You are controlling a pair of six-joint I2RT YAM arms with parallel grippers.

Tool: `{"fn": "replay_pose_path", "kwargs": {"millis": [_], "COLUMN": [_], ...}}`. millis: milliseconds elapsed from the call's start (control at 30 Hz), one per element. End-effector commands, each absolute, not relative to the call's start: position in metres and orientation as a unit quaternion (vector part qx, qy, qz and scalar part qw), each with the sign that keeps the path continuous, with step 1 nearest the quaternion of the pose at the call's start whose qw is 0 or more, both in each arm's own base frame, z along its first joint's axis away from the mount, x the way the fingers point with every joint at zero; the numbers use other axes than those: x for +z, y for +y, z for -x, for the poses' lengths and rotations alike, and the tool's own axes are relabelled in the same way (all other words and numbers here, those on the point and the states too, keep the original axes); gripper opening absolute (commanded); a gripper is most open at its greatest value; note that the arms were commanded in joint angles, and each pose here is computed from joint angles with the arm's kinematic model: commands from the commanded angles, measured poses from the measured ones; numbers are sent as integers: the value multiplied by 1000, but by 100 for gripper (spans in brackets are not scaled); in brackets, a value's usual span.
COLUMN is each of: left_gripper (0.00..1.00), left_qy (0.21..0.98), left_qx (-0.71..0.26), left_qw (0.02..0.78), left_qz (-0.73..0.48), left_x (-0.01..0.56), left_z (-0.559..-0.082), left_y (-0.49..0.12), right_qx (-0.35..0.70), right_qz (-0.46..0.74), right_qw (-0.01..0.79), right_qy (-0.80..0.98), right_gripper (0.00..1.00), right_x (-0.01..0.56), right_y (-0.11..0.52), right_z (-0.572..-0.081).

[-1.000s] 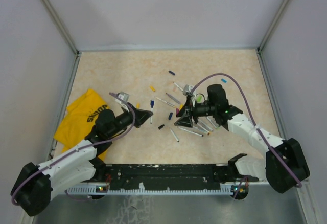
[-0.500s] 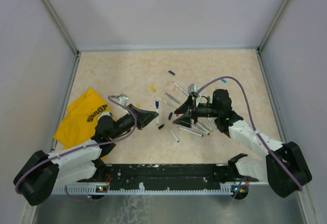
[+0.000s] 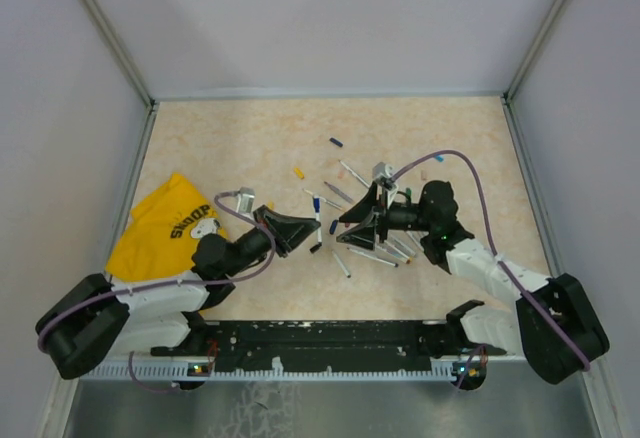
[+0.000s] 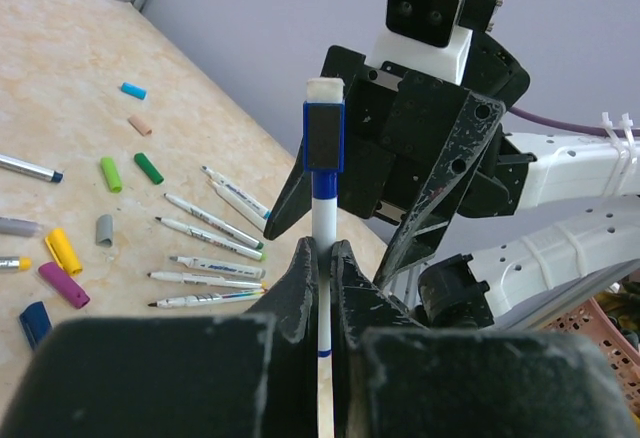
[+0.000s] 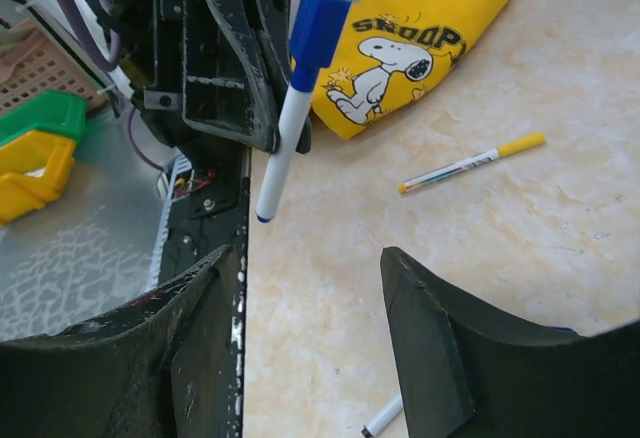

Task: Open the pen caps
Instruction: Pick up the pen from the center of the board.

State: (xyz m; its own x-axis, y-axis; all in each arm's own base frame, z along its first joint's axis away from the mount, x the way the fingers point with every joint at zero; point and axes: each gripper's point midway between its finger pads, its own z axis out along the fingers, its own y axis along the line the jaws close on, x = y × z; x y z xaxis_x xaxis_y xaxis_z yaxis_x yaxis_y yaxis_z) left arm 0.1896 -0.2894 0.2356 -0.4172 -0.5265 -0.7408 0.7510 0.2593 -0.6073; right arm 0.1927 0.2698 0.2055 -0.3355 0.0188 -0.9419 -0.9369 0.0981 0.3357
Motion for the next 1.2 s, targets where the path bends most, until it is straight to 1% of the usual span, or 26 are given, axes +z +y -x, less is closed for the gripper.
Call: {"fn": "replay_pose_path", "kwargs": {"millis": [0, 400, 533, 667, 700, 767, 867, 933, 967, 1000, 1033, 1167], "left_gripper": [0, 0, 0, 0, 0, 0, 0, 0, 0, 2, 9, 41], "left_qy": [548, 529, 529, 528, 529, 530, 530, 529, 524, 519, 516, 522], "left_qx": [-620, -637, -639, -643, -643, -644, -645, -646, -648, -649, -649, -640], "left_qw": [555, 555, 552, 548, 547, 544, 541, 541, 544, 547, 550, 555], "left_qz": [-82, -81, -87, -89, -90, -94, -99, -101, -100, -100, -98, -99], "left_x": [259, 266, 265, 264, 264, 262, 260, 259, 260, 261, 262, 258], "left_z": [-189, -190, -190, -189, -189, -188, -187, -187, -186, -185, -184, -180], "left_y": [-293, -320, -325, -328, -329, -332, -334, -333, -332, -330, -328, -318], "right_qx": [572, 588, 581, 580, 581, 583, 585, 585, 585, 584, 582, 578], "right_qz": [383, 367, 363, 363, 366, 372, 377, 378, 378, 378, 381, 389], "right_qw": [458, 439, 430, 419, 417, 414, 411, 410, 409, 408, 406, 390], "right_qy": [563, 572, 588, 597, 595, 592, 588, 589, 590, 591, 592, 602], "right_gripper": [60, 59, 56, 49, 47, 39, 18, 0, 0, 0, 0, 0], "right_x": [229, 226, 218, 214, 214, 215, 216, 216, 216, 217, 216, 214], "right_y": [271, 277, 281, 285, 286, 288, 290, 290, 290, 290, 291, 290], "right_z": [-190, -185, -189, -188, -187, -183, -181, -182, -182, -183, -183, -185]}}
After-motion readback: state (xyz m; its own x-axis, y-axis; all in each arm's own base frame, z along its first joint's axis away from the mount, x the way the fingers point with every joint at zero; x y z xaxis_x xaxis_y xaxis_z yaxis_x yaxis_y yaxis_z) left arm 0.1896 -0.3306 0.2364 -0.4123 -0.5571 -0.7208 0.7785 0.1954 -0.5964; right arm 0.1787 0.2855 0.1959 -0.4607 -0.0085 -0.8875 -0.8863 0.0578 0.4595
